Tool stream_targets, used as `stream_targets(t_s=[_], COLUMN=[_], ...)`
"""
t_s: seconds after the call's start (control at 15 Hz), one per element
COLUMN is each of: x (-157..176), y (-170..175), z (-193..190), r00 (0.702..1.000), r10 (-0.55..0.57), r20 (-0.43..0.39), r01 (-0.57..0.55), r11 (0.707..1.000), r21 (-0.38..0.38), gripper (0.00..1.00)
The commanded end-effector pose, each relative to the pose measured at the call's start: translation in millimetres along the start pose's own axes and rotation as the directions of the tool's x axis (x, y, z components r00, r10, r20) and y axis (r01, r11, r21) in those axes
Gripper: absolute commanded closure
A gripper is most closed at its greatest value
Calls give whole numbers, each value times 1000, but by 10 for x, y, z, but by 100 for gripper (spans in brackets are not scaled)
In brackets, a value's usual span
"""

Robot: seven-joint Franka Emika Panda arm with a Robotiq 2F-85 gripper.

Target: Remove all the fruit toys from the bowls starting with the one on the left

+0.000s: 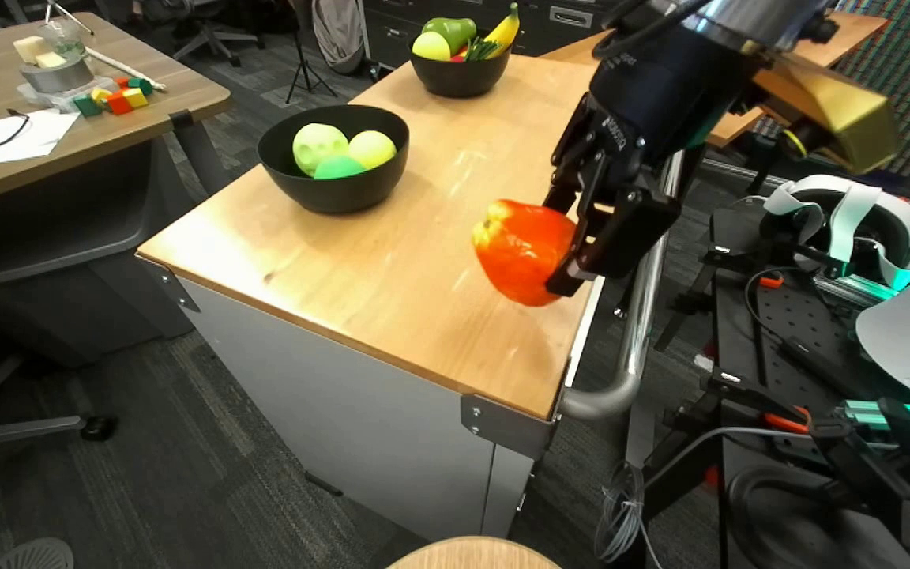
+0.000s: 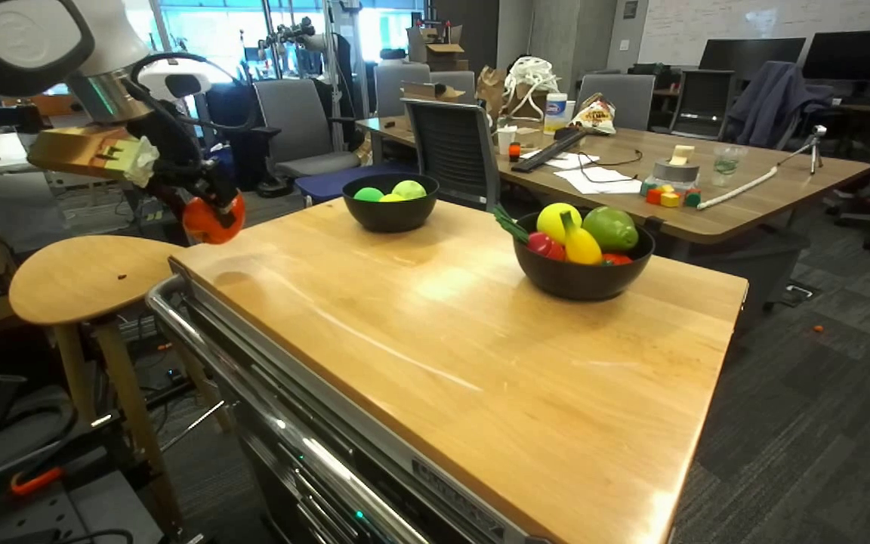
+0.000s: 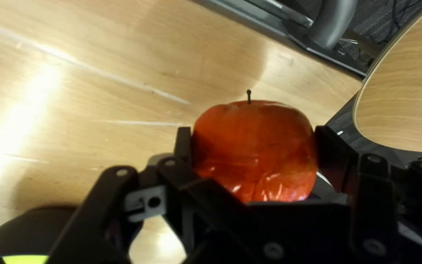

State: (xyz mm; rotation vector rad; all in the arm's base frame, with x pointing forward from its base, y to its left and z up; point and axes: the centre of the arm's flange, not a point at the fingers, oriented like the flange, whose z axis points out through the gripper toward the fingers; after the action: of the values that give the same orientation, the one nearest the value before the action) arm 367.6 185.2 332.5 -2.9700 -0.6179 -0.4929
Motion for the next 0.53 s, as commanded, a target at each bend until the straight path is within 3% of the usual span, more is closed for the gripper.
stream_targets(t_s=[0.0, 0.33, 0.47], x=[95, 271, 341], y=[-48, 144, 274], z=[-14, 84, 162], r00=[995, 975, 964], r10=[93, 215, 263], r20=[-26, -47, -29], r01=[-94, -220, -264], r11=[994, 964, 953], r21=[-55, -148, -152], gripper=[44, 44, 44])
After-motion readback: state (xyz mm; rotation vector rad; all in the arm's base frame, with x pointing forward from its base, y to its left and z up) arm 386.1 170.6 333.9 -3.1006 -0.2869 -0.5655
